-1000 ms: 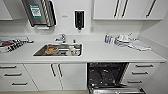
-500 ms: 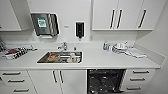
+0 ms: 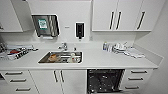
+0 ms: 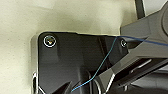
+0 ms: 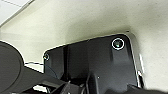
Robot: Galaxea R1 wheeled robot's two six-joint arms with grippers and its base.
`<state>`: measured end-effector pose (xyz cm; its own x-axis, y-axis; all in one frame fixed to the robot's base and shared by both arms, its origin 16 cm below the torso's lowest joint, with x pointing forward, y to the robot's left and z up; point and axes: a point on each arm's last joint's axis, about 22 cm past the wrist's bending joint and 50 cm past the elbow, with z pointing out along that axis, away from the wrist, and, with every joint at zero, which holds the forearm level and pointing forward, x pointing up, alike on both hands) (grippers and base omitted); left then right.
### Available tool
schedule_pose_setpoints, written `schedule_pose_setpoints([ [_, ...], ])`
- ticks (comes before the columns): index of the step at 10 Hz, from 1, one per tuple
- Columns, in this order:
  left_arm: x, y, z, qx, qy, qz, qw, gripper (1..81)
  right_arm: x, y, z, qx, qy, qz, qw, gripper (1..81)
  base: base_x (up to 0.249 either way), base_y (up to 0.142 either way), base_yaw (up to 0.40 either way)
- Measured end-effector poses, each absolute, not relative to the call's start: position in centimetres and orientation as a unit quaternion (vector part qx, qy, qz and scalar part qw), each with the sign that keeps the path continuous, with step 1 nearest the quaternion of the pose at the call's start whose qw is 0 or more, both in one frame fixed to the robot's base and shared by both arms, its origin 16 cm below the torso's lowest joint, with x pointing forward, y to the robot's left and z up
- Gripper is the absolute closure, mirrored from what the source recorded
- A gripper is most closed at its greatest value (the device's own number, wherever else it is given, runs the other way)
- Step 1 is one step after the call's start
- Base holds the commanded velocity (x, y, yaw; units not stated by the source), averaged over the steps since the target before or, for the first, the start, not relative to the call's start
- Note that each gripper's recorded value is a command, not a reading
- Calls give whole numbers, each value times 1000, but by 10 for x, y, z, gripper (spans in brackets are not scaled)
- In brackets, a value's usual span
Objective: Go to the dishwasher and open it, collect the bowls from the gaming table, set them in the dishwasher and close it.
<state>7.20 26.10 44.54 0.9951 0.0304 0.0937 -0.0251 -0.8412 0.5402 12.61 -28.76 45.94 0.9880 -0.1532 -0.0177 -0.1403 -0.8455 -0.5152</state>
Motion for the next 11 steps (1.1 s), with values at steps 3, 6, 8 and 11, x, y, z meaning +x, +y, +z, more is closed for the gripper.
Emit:
schedule_pose_setpoints([
  [3,45,253,448,961,6,34,273,10,91,-290,458,-963,85,5,254,10,0,0,0],
  [6,16,252,446,966,8,18,257,10,59,-286,464,-963,92,19,252,10,0,0,0],
  [8,12,251,443,969,5,24,247,10,51,-293,462,-966,92,14,240,10,0,0,0],
  [11,10,245,455,968,0,45,249,10,40,-281,472,-966,87,-2,244,10,0,0,0],
])
